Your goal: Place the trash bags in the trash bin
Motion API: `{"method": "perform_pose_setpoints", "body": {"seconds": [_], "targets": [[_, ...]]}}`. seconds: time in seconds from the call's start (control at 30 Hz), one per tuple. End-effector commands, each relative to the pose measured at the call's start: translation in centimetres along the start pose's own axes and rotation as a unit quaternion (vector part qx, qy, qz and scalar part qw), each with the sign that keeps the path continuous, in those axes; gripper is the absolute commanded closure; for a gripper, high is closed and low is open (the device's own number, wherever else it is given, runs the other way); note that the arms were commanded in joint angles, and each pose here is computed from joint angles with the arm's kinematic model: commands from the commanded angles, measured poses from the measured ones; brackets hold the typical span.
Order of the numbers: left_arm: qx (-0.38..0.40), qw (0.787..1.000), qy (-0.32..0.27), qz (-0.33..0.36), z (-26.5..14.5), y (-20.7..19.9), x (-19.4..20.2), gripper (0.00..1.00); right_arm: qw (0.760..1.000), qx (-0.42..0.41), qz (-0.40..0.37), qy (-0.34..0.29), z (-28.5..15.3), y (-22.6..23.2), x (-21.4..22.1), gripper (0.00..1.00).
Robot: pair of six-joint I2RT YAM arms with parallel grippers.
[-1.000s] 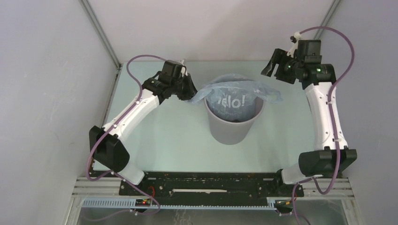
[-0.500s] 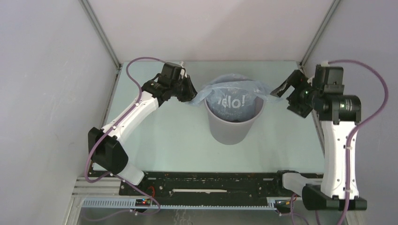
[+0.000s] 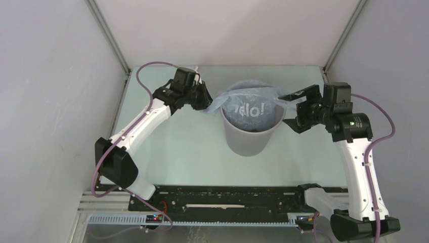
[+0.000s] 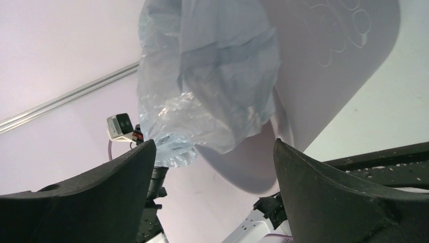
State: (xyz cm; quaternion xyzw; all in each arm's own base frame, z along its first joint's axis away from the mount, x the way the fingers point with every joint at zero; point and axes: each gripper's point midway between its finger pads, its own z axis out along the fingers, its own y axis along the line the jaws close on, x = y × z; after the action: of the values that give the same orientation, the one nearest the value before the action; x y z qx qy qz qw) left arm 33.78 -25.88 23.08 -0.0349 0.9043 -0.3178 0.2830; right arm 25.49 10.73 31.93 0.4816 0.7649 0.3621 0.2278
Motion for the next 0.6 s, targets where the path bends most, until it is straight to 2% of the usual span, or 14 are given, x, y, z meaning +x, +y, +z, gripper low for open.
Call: {"method": "perform_pose_setpoints", "body": {"seconds": [0.0, 0.1, 0.17, 0.23, 0.27, 0.37, 0.47, 0.57], "targets": [[0.024, 1.0, -0.017, 0.005, -1.2, -1.2, -0.6, 0.83, 0.998, -0.035, 0.045, -0.031, -0.5, 2.2, 0.0, 0.05], [0.026, 1.0, -0.015, 0.005, -1.2, -1.3, -0.6, 0.83, 0.997, -0.033, 0.06, -0.048, 0.3, 2.6, -0.4, 0.11], [0.026, 1.0, -0.014, 0.006, -1.2, -1.2, -0.5, 0.83, 0.994, -0.042, 0.073, -0.066, 0.5, 3.2, -1.1, 0.2], [0.025, 1.0, -0.013, 0.007, -1.2, -1.1, -0.4, 0.83, 0.993, -0.043, 0.078, -0.083, 0.7, 3.3, -1.8, 0.42], [0.024, 1.0, -0.012, 0.007, -1.2, -1.0, -0.3, 0.83, 0.992, -0.036, 0.083, -0.089, 0.8, 3.0, -2.0, 0.48], [0.025, 1.0, -0.014, 0.008, -1.3, -1.0, -0.2, 0.83, 0.992, -0.01, 0.076, -0.096, 1.1, 1.8, -2.5, 0.57], [0.024, 1.0, -0.014, 0.009, -1.4, -0.8, -0.1, 0.83, 0.993, 0.0, 0.066, -0.101, 1.0, 0.6, -2.8, 0.8], [0.023, 1.0, -0.012, 0.011, -1.3, -0.7, 0.1, 0.83, 0.993, 0.003, 0.052, -0.109, 0.7, -0.7, -3.1, 0.92]]}}
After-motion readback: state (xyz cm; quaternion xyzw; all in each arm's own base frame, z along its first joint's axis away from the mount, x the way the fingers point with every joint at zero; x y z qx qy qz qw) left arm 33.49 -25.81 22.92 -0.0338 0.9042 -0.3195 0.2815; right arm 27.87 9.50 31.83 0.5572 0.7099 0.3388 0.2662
